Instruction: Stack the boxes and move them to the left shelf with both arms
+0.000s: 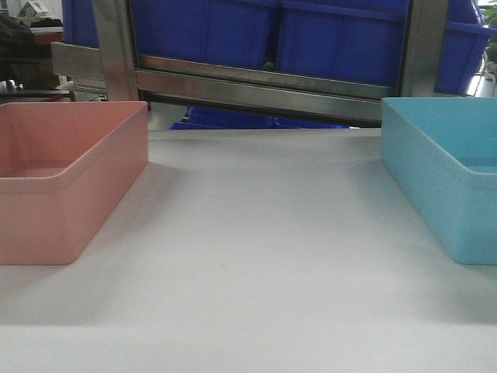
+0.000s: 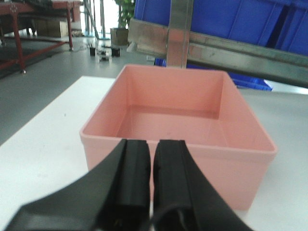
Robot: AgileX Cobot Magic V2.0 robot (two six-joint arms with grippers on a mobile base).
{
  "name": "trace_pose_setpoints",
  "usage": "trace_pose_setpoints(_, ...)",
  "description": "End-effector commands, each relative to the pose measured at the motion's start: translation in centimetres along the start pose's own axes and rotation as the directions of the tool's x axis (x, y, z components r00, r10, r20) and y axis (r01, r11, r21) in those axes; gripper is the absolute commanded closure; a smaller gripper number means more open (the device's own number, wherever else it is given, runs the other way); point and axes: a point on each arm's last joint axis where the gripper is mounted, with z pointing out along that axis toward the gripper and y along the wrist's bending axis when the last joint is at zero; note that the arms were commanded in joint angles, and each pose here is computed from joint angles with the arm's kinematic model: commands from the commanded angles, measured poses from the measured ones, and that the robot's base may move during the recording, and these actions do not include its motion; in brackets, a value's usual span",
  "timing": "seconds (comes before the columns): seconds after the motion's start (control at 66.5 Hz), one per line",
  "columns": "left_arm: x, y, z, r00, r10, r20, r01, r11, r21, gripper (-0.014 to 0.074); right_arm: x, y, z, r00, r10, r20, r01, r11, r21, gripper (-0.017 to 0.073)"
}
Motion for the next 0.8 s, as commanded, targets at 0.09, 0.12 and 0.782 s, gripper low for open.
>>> trace_pose_setpoints(0.09, -1.6, -0.2, -0.3, 0.971, -0.005, 0.241, -0.002, 1.000, 0.027, 0.0583, -1.5, 0.1, -0.3, 0.992, -0.005, 0.126, 0.005, 1.000, -0.001, 0.0503)
trace_pose_setpoints(0.12, -2.1, -0.3, -0.4, 0.962, -0.006, 0.273, -0.003, 1.000, 0.030, 0.0583, -1.5, 0.1, -0.3, 0.992, -0.005, 0.126, 0.005, 1.000, -0.001, 0.0503)
trace_pose_setpoints(0.782, -19.5, 0.1, 10.4, 0.936, 0.096, -0.340, -0.128, 0.989, -0.071, 0.0232, -1.5, 0.1, -0.3, 0.992, -0.005, 0.126, 0.005, 1.000, -0.001, 0.0503)
